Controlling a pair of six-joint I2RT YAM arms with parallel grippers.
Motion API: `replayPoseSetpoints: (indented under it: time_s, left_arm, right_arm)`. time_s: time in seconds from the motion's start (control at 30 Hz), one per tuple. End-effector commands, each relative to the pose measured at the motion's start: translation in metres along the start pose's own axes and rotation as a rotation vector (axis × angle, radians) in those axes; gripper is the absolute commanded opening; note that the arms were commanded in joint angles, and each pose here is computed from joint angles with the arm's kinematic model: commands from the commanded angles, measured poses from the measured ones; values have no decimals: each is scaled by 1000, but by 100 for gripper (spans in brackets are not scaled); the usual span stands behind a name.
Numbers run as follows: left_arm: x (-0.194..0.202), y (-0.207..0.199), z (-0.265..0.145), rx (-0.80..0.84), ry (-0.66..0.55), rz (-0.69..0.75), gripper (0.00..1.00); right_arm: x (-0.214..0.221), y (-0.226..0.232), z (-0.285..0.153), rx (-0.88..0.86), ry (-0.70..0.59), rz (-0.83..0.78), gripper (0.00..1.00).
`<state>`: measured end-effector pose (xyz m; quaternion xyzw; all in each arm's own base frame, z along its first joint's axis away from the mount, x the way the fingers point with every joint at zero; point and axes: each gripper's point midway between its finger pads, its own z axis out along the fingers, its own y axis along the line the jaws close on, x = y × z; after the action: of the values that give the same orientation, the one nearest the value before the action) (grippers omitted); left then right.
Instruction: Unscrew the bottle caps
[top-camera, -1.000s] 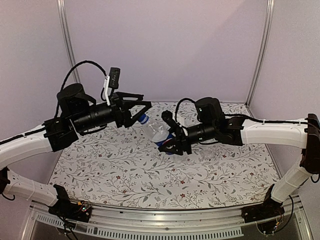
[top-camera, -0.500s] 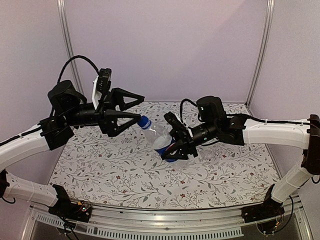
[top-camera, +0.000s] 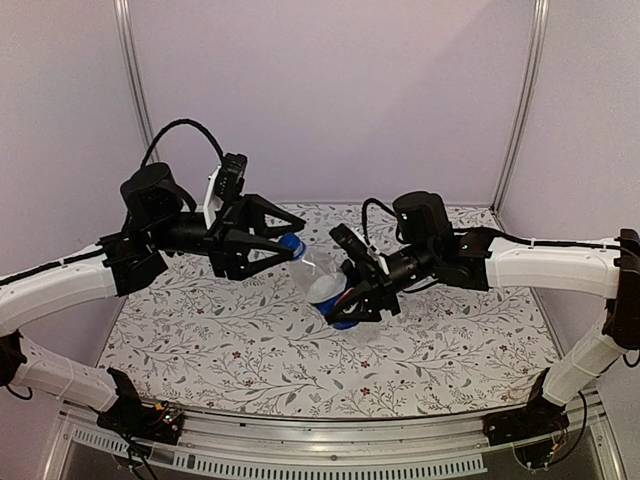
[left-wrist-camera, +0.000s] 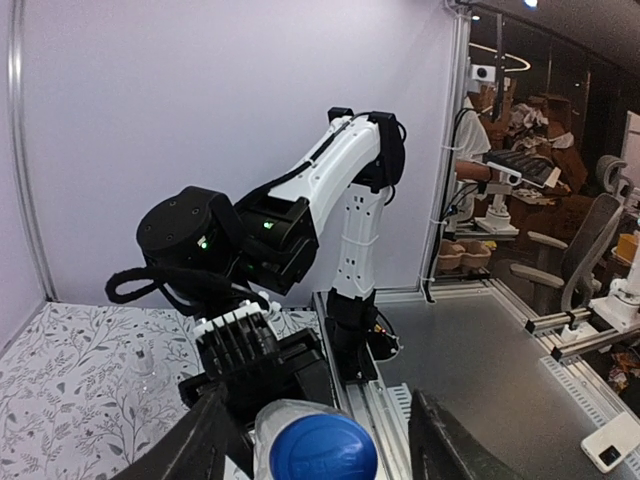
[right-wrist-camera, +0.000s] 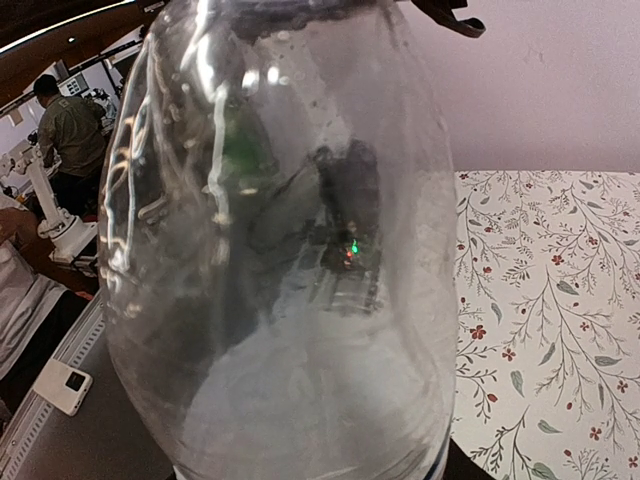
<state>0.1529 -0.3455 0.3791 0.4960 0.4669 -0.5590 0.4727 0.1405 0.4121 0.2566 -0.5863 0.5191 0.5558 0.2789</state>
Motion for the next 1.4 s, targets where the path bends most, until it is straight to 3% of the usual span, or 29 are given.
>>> replayPoseSetpoints:
  time_s: [0.0, 0.53, 0.7, 0.97, 1.2, 1.37]
  left_arm:
    - [-7, 1, 0, 21, -16, 25, 58]
    - [-8, 8, -5, -44, -33, 14, 36]
    - [-10, 22, -12, -161, -49, -26, 23]
    - [-14, 34, -19, -297, -82, -102, 12]
    - [-9, 75, -29, -651, -81, -236, 0]
    - [2, 94, -44, -805, -110, -379, 0]
  right_arm:
    - [-18, 4, -4, -9, -32, -39, 46]
    - [-9, -8, -5, 56, -18, -13, 46]
    - [-9, -24, -9, 153, -8, 5, 45]
    - [-12, -52, -20, 335, 9, 27, 45]
    - [-6, -98, -43, 631, 45, 46, 45]
    - [0, -116, -56, 758, 64, 34, 45]
